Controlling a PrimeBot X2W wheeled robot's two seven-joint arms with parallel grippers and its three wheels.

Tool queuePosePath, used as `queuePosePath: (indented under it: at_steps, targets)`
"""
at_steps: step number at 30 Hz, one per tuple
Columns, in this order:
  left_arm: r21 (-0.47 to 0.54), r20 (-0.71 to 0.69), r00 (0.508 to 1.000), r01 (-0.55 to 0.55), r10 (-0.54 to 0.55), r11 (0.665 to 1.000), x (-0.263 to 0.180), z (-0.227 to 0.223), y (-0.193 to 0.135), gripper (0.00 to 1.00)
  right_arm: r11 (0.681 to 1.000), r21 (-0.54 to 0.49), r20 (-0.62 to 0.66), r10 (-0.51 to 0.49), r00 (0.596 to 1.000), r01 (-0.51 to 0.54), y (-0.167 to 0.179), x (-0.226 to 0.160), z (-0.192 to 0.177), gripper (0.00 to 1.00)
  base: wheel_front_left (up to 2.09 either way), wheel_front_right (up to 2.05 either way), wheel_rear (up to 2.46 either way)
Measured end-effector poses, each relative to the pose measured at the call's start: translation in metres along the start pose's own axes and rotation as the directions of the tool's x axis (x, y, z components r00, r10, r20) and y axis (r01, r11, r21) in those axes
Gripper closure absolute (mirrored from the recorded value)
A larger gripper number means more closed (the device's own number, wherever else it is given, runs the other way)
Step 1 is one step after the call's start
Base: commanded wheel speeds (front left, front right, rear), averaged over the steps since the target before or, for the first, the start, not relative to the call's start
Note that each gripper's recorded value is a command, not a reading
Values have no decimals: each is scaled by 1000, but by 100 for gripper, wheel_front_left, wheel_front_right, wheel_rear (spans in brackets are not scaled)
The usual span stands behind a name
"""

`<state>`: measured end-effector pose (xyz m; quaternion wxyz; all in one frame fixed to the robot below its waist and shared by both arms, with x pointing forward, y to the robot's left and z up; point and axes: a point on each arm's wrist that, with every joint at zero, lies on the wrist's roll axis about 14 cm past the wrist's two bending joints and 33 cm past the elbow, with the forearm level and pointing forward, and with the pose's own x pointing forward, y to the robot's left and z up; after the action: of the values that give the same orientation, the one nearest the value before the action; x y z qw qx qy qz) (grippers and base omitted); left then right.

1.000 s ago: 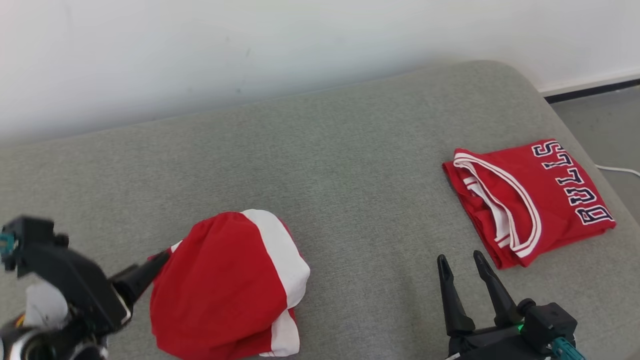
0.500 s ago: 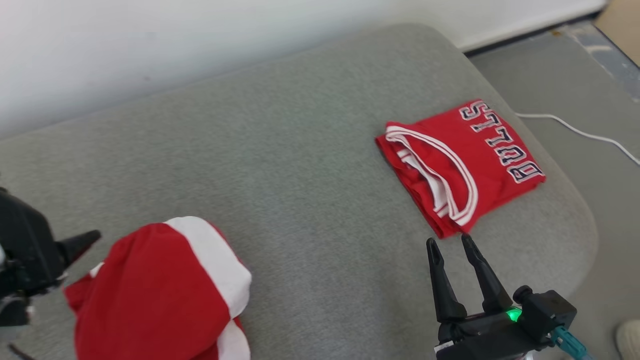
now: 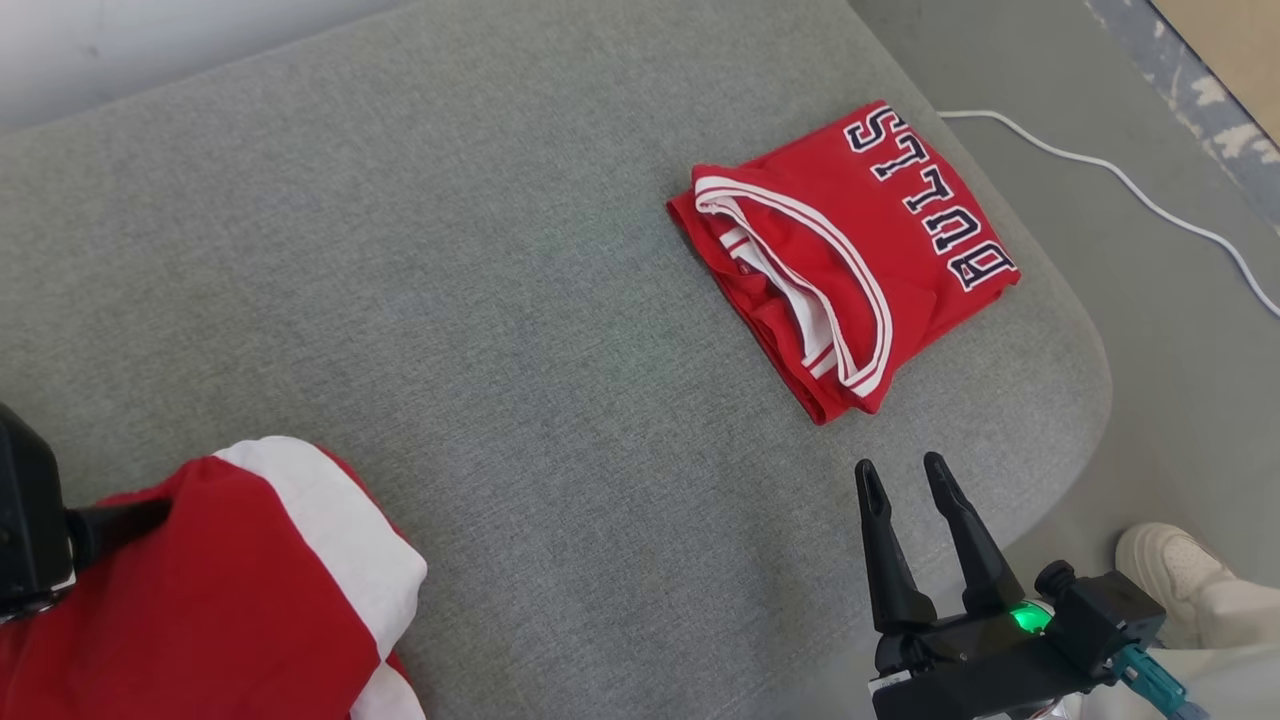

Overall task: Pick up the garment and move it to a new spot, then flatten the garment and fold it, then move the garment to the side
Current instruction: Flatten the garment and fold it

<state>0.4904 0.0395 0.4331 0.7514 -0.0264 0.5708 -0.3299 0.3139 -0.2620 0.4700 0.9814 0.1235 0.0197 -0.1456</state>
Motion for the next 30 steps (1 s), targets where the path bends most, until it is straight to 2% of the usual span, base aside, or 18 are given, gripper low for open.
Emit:
queuePosePath:
  at_steps: [5, 6, 7, 11, 15, 18, 21, 22, 26, 30]
  targets:
    - [4, -68, 998, 11, -11, 1000, 10, -8, 0, 0, 1000, -7, -2, -4, 1000, 4, -1, 5, 0, 0, 0, 0, 0]
    - [1, -72, 997, 10, -10, 1000, 11, -9, 0, 19, 1000, -7, 0, -2, 1000, 2, -1, 6, 1, 0, 0, 0, 0]
    - [9, -61, 998, 11, -11, 1000, 11, -8, -1, 100, 1000, -6, 0, -1, 1000, 1, 0, 6, 1, 0, 0, 0, 0]
    - [27, 43, 997, 67, -68, 997, 11, 6, -17, 100, 1000, -2, 0, 6, 1000, -6, 2, 7, 0, 0, 0, 0, 0]
    - [56, 189, 959, 204, -211, 977, 2, 32, -57, 100, 1000, -1, 2, 12, 1000, -12, 3, 8, 0, 0, 0, 0, 0]
    - [101, 332, 867, 360, -372, 928, -17, 59, -103, 100, 1000, -6, 9, 25, 1000, -25, 5, 9, 2, 0, 0, 0, 0]
    - [151, 430, 761, 470, -486, 869, -40, 76, -140, 100, 999, -6, 16, 44, 999, -44, 10, 9, 3, 0, 0, 0, 0]
    - [151, 430, 761, 470, -486, 869, -40, 76, -140, 100, 999, -6, 16, 44, 999, -44, 10, 9, 3, 0, 0, 0, 0]
    - [223, 535, 587, 595, -607, 772, -82, 93, -186, 100, 998, -7, 31, 65, 997, -65, 15, 10, 7, 0, 0, 0, 0]
    - [303, 653, 389, 653, -650, 694, -135, 111, -212, 100, 996, -8, 41, 89, 995, -89, 21, 11, 9, 0, 0, 0, 0]
